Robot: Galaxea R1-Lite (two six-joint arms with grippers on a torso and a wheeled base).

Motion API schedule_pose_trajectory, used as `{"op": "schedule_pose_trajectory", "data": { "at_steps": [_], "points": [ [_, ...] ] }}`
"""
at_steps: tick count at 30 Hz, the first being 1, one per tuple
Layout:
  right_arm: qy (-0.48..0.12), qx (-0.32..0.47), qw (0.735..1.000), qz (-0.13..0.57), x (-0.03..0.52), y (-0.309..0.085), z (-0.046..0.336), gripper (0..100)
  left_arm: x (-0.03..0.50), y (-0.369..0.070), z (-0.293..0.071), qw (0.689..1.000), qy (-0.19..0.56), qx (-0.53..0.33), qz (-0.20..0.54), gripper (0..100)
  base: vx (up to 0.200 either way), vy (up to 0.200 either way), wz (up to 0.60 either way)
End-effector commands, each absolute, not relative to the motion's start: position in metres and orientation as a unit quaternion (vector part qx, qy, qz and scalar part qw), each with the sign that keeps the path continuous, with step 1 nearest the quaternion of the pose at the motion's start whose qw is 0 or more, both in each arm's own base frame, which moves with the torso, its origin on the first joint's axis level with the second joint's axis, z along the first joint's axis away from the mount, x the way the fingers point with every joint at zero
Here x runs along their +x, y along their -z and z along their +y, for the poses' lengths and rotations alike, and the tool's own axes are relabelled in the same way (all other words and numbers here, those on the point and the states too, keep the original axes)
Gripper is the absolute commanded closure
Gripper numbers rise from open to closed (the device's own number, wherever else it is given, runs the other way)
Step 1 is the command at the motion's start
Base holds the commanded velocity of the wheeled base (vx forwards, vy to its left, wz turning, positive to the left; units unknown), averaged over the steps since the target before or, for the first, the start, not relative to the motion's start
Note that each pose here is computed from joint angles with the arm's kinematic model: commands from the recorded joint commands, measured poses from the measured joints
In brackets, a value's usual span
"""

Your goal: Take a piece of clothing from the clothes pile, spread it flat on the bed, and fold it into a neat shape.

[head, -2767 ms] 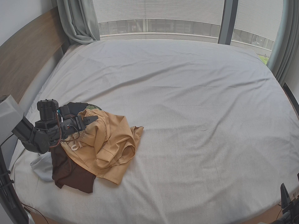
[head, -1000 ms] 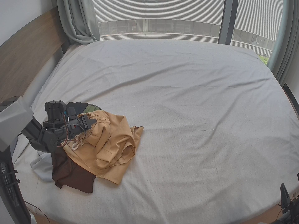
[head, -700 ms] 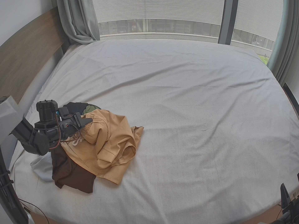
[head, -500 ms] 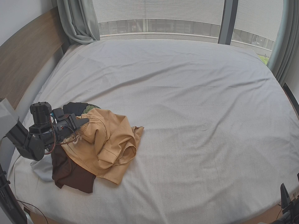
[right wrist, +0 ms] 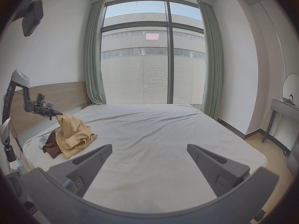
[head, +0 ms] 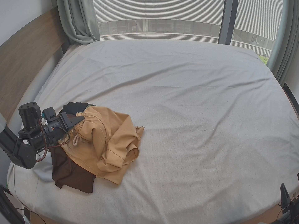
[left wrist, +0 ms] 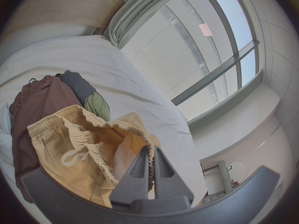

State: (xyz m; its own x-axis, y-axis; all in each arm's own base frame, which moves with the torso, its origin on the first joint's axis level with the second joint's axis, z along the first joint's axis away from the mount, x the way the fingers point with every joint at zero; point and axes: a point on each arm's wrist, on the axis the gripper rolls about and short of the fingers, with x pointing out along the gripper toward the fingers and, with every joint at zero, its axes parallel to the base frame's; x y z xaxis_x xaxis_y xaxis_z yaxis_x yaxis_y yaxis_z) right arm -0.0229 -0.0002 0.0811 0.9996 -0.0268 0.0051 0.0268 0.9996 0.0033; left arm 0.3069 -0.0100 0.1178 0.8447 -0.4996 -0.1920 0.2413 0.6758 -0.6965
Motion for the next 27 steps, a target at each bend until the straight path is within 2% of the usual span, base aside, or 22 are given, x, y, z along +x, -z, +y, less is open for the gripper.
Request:
{"op": "schedule_pose_trajectory", "data": {
  "at_steps": [1, 17, 27],
  "points": [
    [0.014, 0.002, 1.000, 0.006, -0.022, -0.076, 0.000, 0, 0.298, -0.125, -0.014, 0.896, 0.217, -0.343, 0.178, 100, 0.000, 0.000, 0.00],
    [0.014, 0.002, 1.000, 0.005, -0.022, -0.076, 0.000, 0, 0.284, -0.141, -0.036, 0.883, 0.261, -0.351, 0.172, 100, 0.000, 0.000, 0.00],
    [0.014, 0.003, 1.000, 0.005, -0.022, -0.076, 0.000, 0, 0.280, -0.148, -0.050, 0.859, 0.317, -0.359, 0.180, 100, 0.000, 0.000, 0.00]
  ]
}}
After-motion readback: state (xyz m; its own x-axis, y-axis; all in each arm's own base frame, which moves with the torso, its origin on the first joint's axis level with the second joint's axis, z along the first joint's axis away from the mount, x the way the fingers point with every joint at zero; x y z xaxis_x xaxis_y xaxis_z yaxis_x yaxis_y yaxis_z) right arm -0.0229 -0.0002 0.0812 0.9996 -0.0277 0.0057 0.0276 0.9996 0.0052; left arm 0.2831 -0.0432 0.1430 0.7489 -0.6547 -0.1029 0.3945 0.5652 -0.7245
